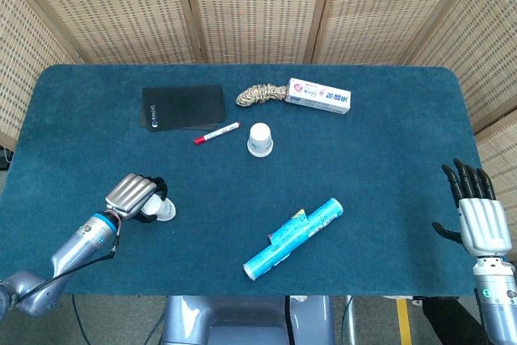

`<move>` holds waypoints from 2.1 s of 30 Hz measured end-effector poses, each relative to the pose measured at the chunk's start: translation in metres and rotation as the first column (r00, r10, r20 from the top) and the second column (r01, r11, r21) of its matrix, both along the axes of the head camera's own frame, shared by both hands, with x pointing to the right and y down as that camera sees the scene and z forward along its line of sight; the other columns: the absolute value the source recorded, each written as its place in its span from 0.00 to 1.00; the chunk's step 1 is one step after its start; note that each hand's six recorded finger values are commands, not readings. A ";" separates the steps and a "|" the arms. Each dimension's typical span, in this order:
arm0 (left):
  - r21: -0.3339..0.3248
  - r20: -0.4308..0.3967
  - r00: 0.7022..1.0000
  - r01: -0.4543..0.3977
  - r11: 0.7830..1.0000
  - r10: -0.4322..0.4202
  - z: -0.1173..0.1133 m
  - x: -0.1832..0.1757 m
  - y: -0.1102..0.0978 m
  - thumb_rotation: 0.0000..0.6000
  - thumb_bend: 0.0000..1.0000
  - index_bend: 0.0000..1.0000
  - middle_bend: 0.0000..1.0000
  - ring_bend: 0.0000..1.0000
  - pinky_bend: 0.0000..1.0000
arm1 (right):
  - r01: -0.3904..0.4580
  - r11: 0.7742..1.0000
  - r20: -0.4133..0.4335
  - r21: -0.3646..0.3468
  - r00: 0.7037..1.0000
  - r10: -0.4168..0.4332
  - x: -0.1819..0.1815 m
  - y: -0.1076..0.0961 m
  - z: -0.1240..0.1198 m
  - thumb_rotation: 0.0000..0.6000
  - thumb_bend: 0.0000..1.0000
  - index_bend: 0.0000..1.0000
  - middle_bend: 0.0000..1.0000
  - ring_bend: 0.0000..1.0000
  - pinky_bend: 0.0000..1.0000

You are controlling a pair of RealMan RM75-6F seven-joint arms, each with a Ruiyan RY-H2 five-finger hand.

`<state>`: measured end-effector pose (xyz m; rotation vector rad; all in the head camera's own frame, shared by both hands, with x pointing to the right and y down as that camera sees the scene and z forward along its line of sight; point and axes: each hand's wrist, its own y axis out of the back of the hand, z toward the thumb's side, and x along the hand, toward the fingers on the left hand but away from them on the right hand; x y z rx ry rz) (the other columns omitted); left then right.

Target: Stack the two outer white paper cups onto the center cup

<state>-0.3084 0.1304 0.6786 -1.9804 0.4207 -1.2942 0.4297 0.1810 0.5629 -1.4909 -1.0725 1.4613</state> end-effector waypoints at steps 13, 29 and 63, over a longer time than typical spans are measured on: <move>0.069 -0.055 0.998 0.042 0.997 -0.039 -0.029 0.006 -0.027 1.00 0.25 0.53 0.39 0.47 0.49 | -0.003 1.000 0.009 0.004 1.000 0.003 -0.001 0.000 -0.002 1.00 0.00 0.00 0.00 0.00 0.00; 0.115 -0.195 0.977 0.108 0.988 -0.084 -0.087 0.116 -0.142 1.00 0.23 0.53 0.39 0.47 0.49 | -0.045 0.999 0.035 -0.005 0.998 0.045 0.009 -0.006 -0.003 1.00 0.00 0.00 0.00 0.00 0.00; 0.051 -0.058 0.984 0.170 0.984 -0.167 -0.020 0.256 -0.206 1.00 0.21 0.51 0.39 0.47 0.48 | -0.102 0.995 0.042 0.003 0.994 0.101 0.029 -0.013 -0.007 1.00 0.00 0.00 0.00 0.00 0.00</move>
